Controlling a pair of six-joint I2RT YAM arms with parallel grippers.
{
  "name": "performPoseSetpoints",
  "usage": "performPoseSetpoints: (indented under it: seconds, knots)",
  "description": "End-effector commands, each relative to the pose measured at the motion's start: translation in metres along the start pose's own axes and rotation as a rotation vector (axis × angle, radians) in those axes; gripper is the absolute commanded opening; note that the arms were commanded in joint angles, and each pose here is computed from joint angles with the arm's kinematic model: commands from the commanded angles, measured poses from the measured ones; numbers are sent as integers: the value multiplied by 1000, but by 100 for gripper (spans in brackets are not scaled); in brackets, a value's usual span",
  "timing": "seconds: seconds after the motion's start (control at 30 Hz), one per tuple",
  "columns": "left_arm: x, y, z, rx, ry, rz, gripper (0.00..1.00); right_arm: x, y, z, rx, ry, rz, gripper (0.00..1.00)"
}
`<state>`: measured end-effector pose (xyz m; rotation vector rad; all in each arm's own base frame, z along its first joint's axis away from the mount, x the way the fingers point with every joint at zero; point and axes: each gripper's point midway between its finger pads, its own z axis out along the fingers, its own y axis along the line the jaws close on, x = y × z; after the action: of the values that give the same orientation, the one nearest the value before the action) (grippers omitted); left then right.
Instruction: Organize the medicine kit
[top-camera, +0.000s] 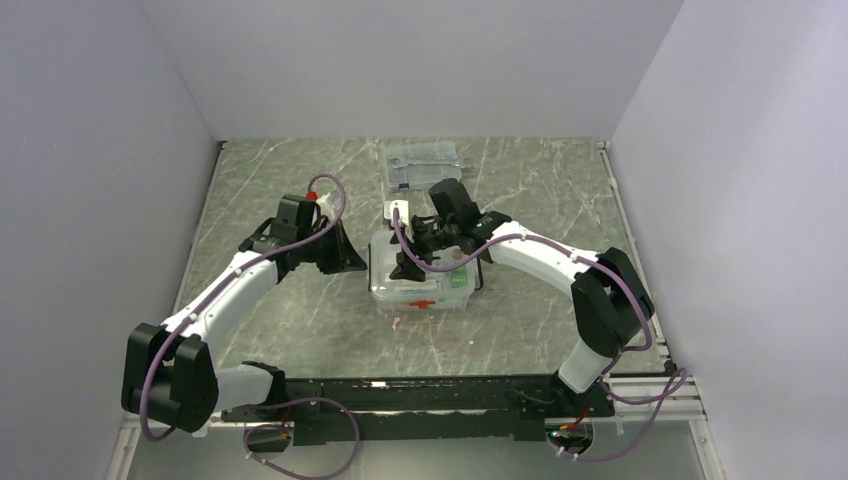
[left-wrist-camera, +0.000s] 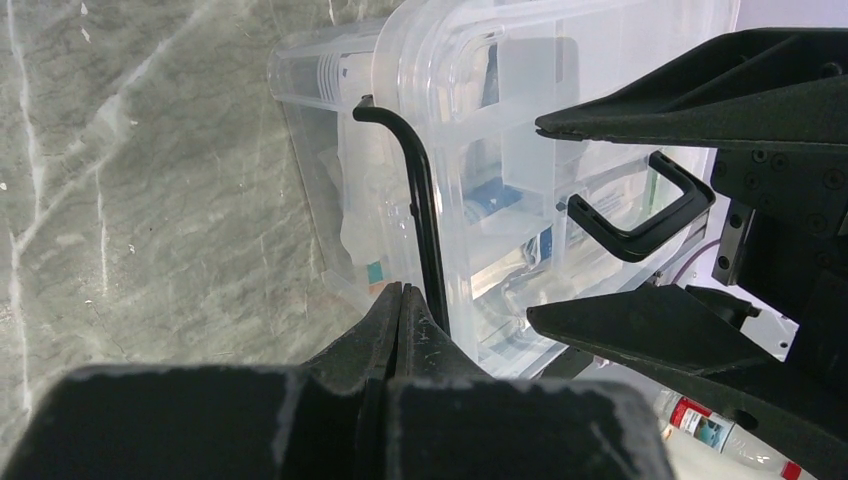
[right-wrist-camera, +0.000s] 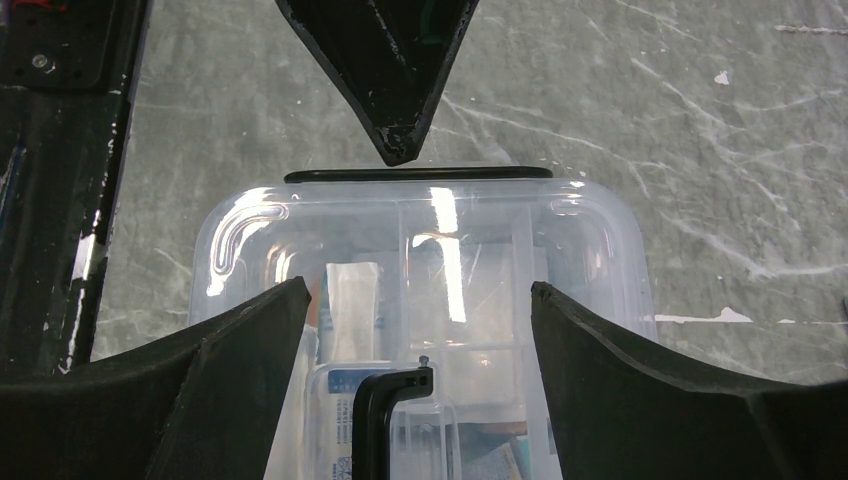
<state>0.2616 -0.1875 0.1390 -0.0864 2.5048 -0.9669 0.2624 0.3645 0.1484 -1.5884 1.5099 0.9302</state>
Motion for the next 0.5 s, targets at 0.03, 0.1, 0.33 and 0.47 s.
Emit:
performPoseSetpoints:
  seconds: [0.03, 0.1, 0.33, 0.47]
  knots:
    - [-16, -23, -13, 32, -47, 68, 1, 74, 22, 2, -22, 225, 142, 84]
    - [-19, -25, -17, 26, -62, 78, 4, 74, 21, 2, -18, 228, 141, 84]
    - [-32, -38, -33, 28, -111, 120, 23, 64, 17, -4, 13, 214, 127, 85]
    - [-34, -42, -37, 37, -117, 130, 27, 59, 15, -9, 31, 210, 120, 86]
